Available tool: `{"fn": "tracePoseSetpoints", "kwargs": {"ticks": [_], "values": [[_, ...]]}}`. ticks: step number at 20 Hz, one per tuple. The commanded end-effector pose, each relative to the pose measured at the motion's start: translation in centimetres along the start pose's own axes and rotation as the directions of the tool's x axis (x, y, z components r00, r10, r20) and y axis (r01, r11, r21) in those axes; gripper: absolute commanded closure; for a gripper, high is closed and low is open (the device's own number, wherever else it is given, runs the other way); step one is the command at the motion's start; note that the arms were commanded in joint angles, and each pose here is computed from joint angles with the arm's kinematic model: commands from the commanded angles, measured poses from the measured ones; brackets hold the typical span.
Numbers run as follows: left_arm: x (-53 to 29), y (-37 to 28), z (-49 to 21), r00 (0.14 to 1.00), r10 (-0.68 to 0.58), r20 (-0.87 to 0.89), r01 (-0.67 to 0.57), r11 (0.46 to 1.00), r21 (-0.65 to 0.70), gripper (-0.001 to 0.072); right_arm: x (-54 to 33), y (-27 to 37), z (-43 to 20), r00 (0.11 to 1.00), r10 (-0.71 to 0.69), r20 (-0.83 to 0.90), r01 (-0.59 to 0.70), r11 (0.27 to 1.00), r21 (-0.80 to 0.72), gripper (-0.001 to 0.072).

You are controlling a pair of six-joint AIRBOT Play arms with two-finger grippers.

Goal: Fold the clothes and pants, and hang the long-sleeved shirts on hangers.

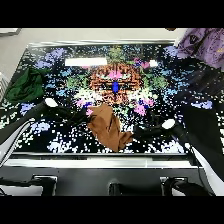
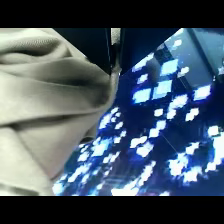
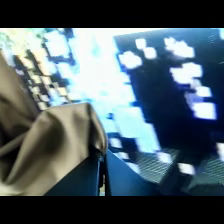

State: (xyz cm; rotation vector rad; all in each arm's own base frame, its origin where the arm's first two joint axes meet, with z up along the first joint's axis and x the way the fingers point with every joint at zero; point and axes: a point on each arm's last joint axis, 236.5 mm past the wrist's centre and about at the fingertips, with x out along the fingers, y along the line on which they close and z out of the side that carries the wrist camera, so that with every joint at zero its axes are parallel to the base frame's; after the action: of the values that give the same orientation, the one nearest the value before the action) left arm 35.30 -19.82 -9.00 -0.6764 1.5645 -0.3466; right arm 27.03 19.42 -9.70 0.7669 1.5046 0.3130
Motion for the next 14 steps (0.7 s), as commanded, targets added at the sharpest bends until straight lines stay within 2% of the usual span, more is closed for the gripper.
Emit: {"fn": "tracePoseSetpoints", "kwargs": {"ticks": [1, 4, 6, 8, 11, 14], "values": [[-2.9, -1.8, 1.9, 0.997, -0.010, 0.076, 0.005, 0.998, 0.064, 0.0689, -2.3, 3.4, 2.0, 0.995, 0.063, 0.071, -0.056, 0.993, -0.101, 0.0686], [-11.7, -4.7, 6.2, 0.965, -0.006, 0.263, -0.047, 0.980, 0.193, 0.0689, -10.1, 8.1, 7.9, 0.958, 0.086, 0.272, -0.021, 0.972, -0.233, 0.0686], [-20.1, -7.6, 8.6, 0.903, -0.020, 0.430, -0.109, 0.956, 0.273, 0.0690, -17.9, 12.5, 11.1, 0.893, 0.136, 0.429, 0.019, 0.941, -0.338, 0.0686], [-29.3, -11.4, 9.0, 0.805, -0.085, 0.587, -0.150, 0.928, 0.340, 0.0690, -26.0, 17.0, 11.9, 0.807, 0.197, 0.557, 0.071, 0.904, -0.423, 0.0686], [-42.1, -17.4, 5.4, 0.603, -0.218, 0.768, -0.228, 0.875, 0.427, 0.0689, -37.6, 23.5, 8.6, 0.653, 0.299, 0.696, 0.185, 0.828, -0.529, 0.0686], [-50.0, -21.9, -1.4, 0.429, -0.337, 0.838, -0.307, 0.818, 0.486, 0.0688, -45.6, 27.8, 1.9, 0.528, 0.420, 0.738, 0.249, 0.754, -0.608, 0.0686]]}}
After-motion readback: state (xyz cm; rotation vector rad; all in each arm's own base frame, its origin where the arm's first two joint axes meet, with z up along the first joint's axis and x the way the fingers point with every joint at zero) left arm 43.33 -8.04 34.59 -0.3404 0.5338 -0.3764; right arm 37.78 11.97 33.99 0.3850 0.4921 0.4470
